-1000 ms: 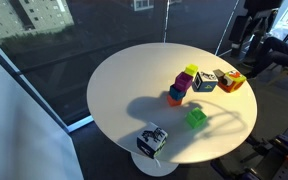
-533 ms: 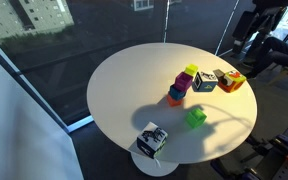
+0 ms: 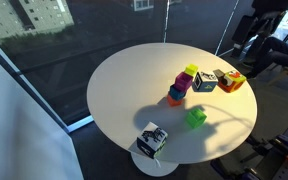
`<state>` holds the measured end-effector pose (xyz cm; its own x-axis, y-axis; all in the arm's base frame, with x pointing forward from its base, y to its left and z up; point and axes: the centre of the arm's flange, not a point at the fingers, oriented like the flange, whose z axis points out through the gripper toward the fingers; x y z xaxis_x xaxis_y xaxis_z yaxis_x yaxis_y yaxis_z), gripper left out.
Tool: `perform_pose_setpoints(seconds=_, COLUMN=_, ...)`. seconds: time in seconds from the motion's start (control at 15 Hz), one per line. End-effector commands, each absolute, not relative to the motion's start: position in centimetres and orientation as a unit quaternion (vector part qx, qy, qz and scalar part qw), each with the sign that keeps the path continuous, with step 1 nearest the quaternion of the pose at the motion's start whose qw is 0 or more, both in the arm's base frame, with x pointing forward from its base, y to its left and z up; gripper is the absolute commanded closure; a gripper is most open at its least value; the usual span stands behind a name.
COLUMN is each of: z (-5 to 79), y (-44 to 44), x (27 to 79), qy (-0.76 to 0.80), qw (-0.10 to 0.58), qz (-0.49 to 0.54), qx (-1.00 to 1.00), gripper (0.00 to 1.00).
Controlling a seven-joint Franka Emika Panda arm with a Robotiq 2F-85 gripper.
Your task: Put the pink block on the blue block
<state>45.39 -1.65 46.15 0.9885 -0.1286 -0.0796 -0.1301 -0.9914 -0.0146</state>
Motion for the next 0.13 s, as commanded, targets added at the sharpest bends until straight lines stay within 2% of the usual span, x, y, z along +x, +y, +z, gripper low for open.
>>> perform_pose_setpoints(seconds=0.0, z=46.15, y=-1.65, x=45.39, qy=0.065, qw=0.01, qz=0.039, qx=-0.997, gripper=0.0)
perform_pose_setpoints(seconds=0.07, z=46.15, y=-1.65, x=45.39, qy=0.065, qw=0.01, qz=0.039, qx=-0.997, gripper=0.0)
